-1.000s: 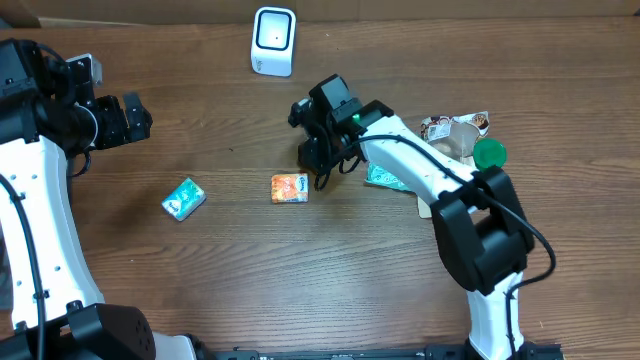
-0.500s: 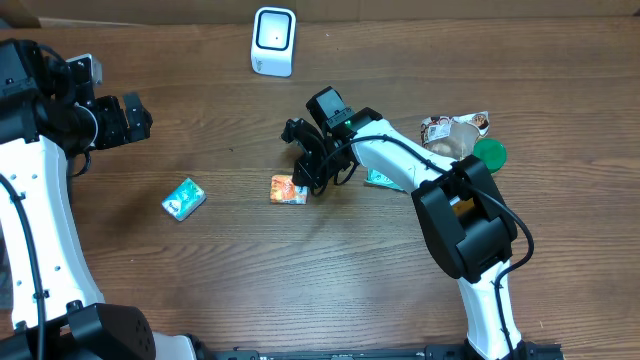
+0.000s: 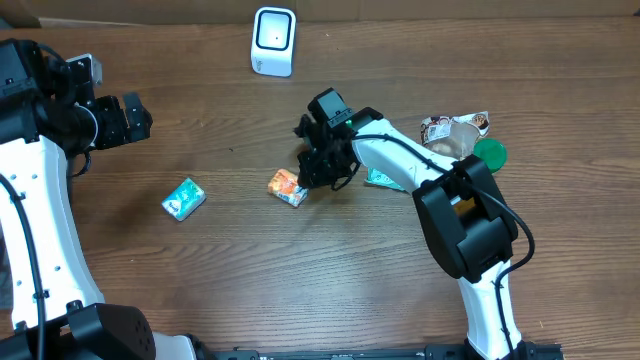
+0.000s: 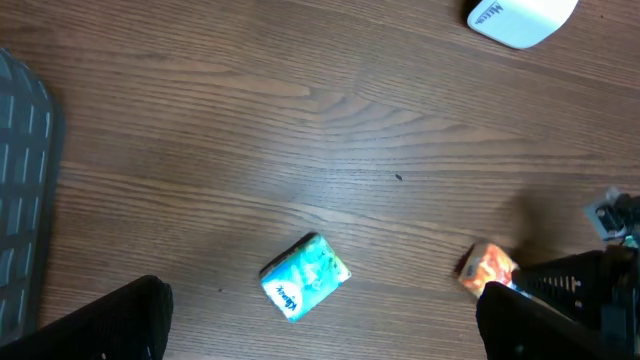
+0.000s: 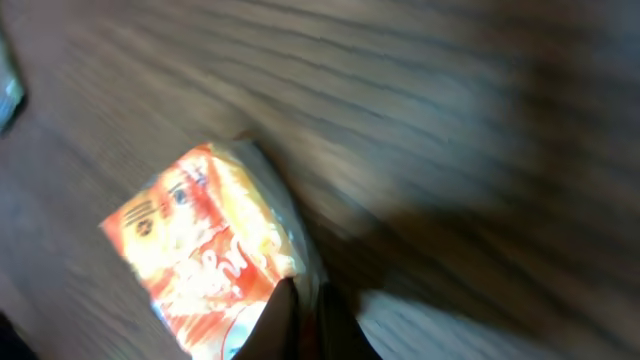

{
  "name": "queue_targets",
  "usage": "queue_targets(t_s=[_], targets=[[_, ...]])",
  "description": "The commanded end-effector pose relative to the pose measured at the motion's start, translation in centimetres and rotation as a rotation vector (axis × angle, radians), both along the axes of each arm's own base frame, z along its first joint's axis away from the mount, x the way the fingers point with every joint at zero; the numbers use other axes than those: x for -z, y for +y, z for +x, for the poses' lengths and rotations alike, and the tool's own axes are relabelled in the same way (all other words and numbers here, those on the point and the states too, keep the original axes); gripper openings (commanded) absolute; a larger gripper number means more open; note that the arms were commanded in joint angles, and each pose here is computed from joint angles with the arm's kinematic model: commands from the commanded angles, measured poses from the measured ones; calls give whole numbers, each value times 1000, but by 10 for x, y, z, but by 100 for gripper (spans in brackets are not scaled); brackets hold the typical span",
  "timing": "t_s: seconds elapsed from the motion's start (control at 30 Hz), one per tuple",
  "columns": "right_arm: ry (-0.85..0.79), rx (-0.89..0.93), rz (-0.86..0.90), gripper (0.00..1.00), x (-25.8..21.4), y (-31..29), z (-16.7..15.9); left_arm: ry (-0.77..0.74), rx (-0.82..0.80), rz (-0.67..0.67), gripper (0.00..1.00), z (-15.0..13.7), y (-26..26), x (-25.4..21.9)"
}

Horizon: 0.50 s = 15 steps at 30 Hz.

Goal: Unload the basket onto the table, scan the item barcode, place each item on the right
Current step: 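Lower the right gripper onto the orange tissue pack and close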

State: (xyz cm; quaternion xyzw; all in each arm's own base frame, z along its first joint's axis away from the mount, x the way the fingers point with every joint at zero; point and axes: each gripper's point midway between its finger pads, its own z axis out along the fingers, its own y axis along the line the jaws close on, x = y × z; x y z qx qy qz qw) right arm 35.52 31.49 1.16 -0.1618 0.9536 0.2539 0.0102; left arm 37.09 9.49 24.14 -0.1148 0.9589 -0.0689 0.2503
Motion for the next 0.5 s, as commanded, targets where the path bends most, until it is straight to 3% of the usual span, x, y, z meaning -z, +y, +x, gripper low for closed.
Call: queue_targets(t_s=[0.0,0.1,0.27,0.47], targets=[[41,291,-45,4,-27,-14,19,-13,27,14,100,0,-1,-3],[70,323,-41,5,-28,-12,16,-13,27,14,100,0,-1,-3],[46,274,-52,30,-27,-7,11,-13,27,14,100,0,-1,-3],[-79,71,-35,34,-29,-4,15,-13,27,14,100,0,-1,-3]])
